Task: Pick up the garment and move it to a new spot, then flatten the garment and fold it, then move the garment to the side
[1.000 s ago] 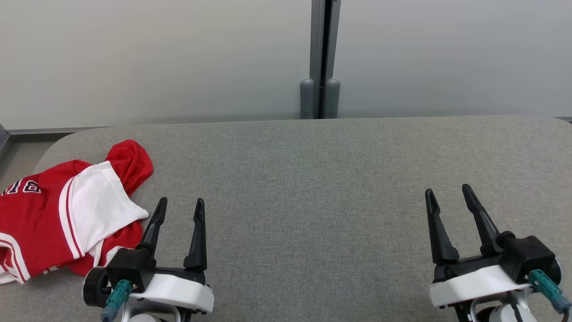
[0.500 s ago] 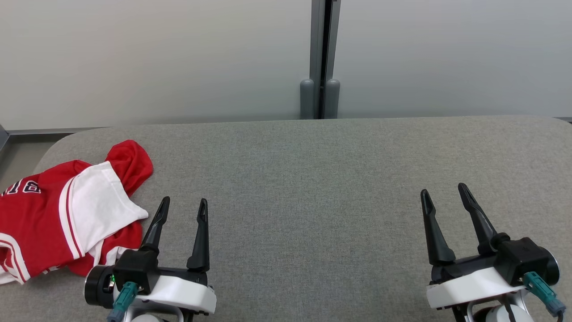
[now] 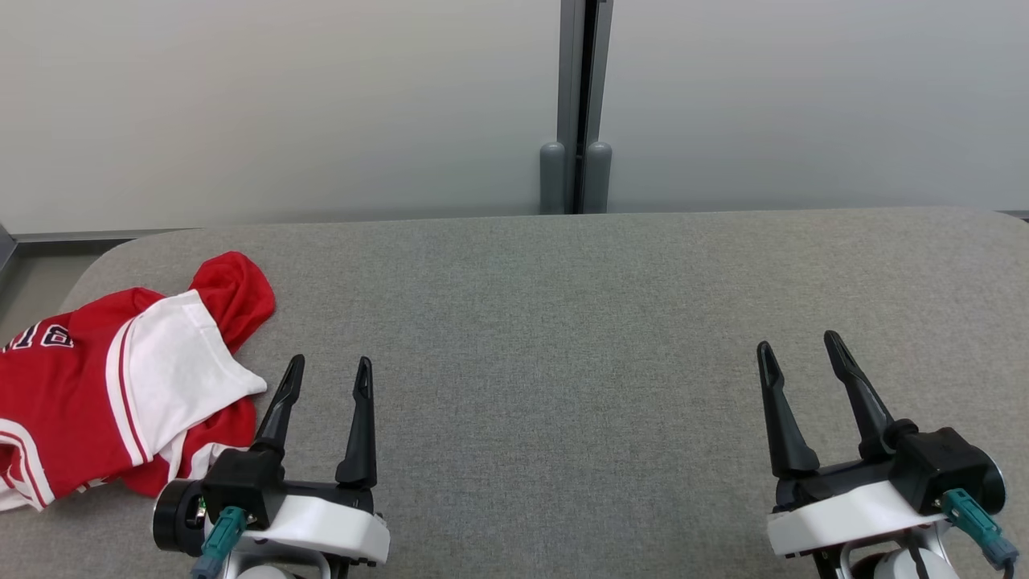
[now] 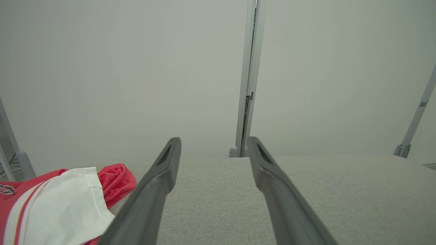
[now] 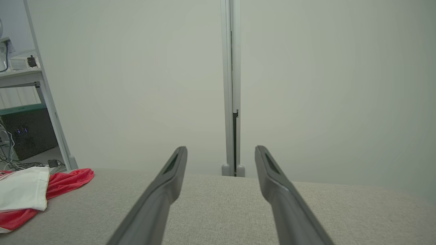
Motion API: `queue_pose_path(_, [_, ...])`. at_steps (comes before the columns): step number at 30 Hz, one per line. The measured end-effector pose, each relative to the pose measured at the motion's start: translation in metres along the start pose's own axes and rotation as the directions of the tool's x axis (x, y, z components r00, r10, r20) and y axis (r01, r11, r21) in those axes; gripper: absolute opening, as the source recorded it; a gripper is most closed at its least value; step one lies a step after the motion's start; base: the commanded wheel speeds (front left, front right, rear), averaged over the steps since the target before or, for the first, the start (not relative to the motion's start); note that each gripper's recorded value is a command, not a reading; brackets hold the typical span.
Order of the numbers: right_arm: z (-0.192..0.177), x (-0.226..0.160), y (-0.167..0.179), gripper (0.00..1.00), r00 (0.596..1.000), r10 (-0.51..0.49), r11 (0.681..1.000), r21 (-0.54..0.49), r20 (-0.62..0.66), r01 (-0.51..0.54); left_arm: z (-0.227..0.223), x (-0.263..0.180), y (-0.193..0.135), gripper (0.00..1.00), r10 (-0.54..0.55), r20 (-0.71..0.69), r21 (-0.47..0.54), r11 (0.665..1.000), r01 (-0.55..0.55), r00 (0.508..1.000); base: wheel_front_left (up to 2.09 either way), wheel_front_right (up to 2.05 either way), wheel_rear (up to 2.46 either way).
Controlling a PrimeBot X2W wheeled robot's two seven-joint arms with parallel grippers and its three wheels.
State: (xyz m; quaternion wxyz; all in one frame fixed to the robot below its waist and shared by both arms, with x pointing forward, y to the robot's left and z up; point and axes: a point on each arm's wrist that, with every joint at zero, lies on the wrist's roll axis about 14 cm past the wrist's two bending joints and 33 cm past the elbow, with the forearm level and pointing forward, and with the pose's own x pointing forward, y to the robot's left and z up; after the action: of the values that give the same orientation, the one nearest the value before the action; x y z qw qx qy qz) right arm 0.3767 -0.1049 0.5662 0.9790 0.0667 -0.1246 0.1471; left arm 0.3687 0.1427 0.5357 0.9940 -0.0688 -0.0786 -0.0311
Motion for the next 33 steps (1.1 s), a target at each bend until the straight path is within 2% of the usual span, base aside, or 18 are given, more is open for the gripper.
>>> queue_pose_path(18, [-0.008,0.002,0.005,1.0,1.0,0.012,1.0,0.021,-0.021,-0.011,-0.001,-0.003,0.01,1.0,0.032,-0.004,-0.005,0.999,-0.032,0.999,0.0,0.0,0.0])
queue_pose_path(25, [-0.017,0.01,0.025,1.0,0.997,0.07,0.996,0.065,-0.037,-0.068,0.004,-0.014,0.039,1.0,0.129,0.005,-0.017,0.992,-0.129,0.992,0.0,0.0,0.0])
queue_pose_path(33, [-0.028,0.021,0.06,1.0,0.984,0.171,0.98,0.115,-0.058,-0.163,0.011,-0.036,0.078,1.0,0.257,0.013,-0.011,0.966,-0.257,0.966,0.0,0.0,0.0])
